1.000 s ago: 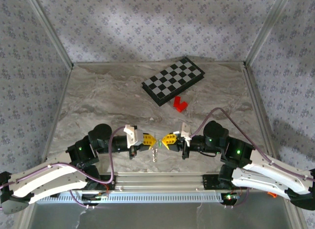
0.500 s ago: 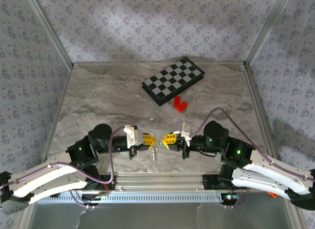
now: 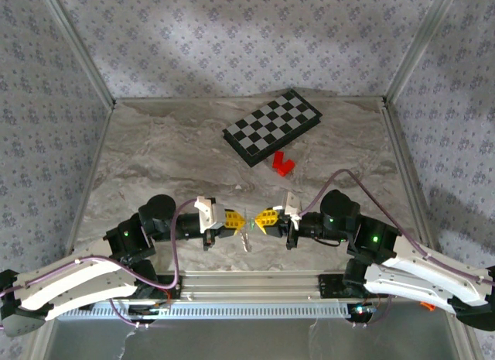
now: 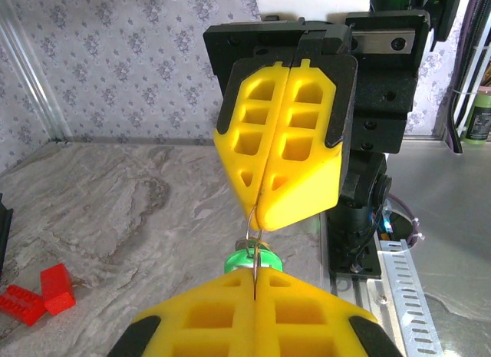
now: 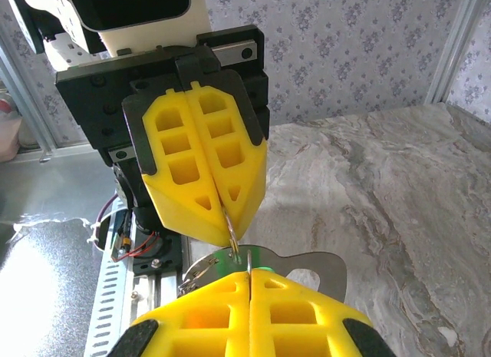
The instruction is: Put the keys on the keyring
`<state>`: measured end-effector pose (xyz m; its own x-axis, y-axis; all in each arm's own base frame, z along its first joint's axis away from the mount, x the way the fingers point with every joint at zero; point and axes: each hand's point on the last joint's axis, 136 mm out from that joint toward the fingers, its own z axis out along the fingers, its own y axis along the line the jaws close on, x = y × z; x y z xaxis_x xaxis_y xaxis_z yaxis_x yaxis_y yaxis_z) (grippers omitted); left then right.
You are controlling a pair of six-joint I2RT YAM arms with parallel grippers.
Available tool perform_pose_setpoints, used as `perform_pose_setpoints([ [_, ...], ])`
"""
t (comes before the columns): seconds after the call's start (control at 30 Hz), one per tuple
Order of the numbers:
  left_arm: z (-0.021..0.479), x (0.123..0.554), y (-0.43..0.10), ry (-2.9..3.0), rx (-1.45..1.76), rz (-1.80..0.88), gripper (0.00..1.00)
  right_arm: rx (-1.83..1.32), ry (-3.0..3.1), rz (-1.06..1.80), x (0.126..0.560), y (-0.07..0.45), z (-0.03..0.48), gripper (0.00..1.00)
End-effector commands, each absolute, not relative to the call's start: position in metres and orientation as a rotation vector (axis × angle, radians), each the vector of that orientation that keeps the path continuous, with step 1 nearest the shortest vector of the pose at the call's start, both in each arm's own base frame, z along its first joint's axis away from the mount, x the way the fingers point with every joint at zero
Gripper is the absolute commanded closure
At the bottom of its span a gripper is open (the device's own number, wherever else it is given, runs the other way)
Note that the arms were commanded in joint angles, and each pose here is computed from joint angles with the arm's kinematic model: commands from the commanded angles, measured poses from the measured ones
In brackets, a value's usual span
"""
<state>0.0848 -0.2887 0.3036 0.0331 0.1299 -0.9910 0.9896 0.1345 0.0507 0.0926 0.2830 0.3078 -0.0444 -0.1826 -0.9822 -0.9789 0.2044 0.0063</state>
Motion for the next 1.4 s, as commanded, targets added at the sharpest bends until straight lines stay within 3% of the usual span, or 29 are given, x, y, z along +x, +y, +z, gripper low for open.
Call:
perform_pose_setpoints([
  [0.0, 0.3249, 0.0840, -0.2851, 1.259, 1.183, -1.008, 1.00, -1.181, 1.406, 0.993, 0.0870, 0.2815, 0.3204, 1.00],
  [1.37, 0.3263, 0.0836, -0.2865, 1.259, 1.190, -1.010, 1.00, -1.205, 1.390, 1.013, 0.0831, 0.2872, 0.3204, 1.00],
])
